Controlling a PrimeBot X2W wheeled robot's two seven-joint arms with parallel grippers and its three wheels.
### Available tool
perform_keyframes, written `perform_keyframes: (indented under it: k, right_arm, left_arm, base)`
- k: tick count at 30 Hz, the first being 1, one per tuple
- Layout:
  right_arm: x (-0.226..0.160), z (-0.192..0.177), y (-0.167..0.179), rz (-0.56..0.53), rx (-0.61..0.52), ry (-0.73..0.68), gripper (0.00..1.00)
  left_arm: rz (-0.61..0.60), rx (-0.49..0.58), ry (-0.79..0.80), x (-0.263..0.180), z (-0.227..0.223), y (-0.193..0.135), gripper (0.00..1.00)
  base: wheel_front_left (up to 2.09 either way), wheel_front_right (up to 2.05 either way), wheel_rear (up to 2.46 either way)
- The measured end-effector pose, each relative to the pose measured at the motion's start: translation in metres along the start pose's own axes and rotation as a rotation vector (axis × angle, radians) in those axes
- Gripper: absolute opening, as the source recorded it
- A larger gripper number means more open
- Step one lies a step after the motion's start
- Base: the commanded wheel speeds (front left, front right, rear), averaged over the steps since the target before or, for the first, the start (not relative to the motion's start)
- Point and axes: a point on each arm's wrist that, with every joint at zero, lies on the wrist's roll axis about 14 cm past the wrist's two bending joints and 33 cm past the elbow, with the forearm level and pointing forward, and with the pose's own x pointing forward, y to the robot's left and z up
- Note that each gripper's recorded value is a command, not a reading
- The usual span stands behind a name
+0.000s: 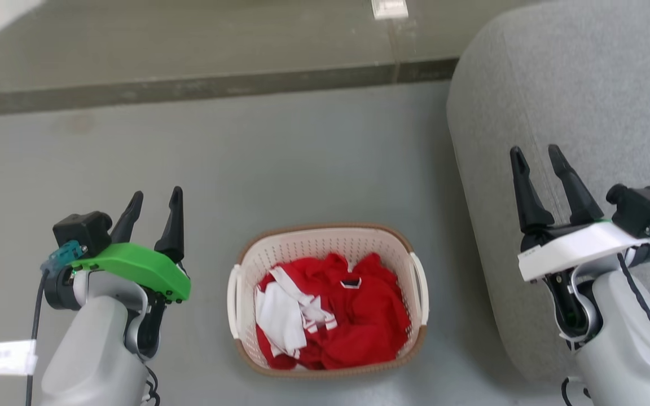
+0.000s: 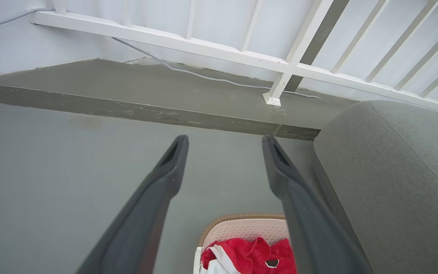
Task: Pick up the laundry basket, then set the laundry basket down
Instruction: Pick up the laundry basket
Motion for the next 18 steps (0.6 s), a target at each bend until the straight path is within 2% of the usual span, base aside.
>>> perform_keyframes:
  k: [11, 18]
  right_arm:
    - [-0.011, 0.022, 0.019, 0.043, -0.026, -0.059, 1.0]
    - [-0.014, 0.022, 0.019, 0.041, -0.037, -0.062, 1.0]
  left_arm:
    - [0.027, 0.047, -0.173, -0.034, 0.051, -0.002, 1.0]
    - [0.03, 0.061, -0.186, -0.045, 0.049, -0.005, 1.0]
  base:
    - [0.0, 0.0, 0.0]
    - [0.0, 0.0, 0.0]
